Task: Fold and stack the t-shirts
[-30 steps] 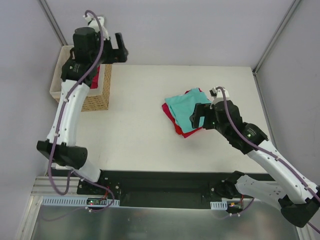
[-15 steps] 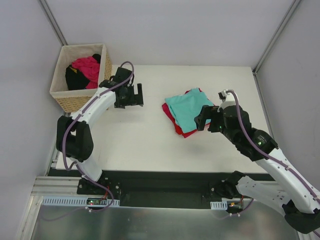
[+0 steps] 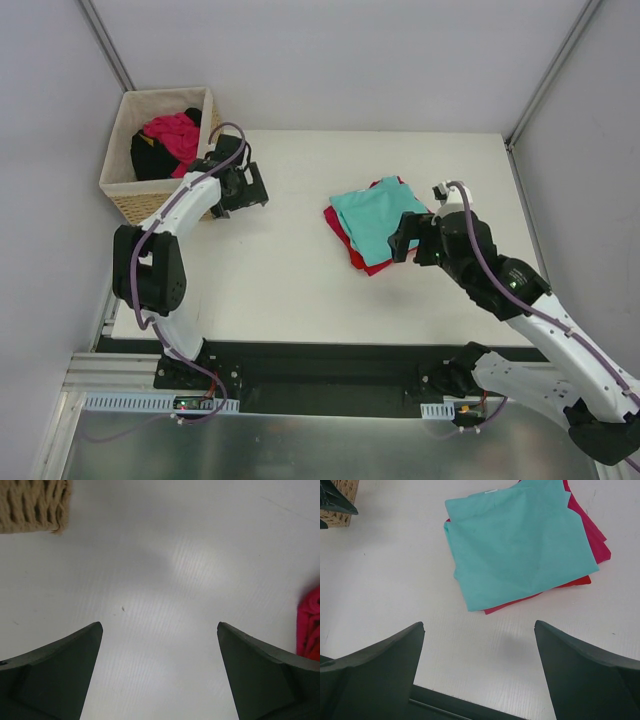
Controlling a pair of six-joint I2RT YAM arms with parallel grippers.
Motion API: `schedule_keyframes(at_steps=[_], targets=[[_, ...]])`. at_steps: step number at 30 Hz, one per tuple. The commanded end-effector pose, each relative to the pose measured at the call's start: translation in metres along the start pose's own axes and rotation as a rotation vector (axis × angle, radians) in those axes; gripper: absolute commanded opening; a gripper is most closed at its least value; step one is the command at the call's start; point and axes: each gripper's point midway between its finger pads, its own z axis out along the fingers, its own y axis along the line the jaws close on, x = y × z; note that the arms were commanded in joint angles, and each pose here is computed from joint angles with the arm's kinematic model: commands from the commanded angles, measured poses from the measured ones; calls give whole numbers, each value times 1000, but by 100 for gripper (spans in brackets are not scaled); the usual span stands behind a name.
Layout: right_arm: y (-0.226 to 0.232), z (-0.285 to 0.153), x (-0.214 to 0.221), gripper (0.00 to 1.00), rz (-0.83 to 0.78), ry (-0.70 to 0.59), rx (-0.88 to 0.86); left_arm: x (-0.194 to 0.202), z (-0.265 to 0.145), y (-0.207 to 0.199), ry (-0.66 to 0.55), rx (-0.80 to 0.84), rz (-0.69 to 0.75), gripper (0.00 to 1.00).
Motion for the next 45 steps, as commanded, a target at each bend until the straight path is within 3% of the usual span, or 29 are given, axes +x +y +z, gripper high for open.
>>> schedule_keyframes(at_steps=[1, 20, 27, 38, 41, 45], targets=[[0, 3, -1, 96, -8, -13, 6, -4, 7, 31, -19, -107, -126, 99], [2, 17, 11, 96, -14, 20, 7, -96, 14, 118, -100, -328, -254, 99], [1, 23, 18, 96, -21, 35, 12, -111, 27, 154, -89, -411, -288, 99], [13, 35, 20, 96, -36, 60, -17, -137, 10, 193, -129, -478, -281, 99], [13, 41, 22, 96, -45, 74, -3, -144, -2, 192, -155, -437, -301, 99], [8, 47, 17, 96, -69, 66, 41, -161, -35, 161, -219, -299, -297, 99]])
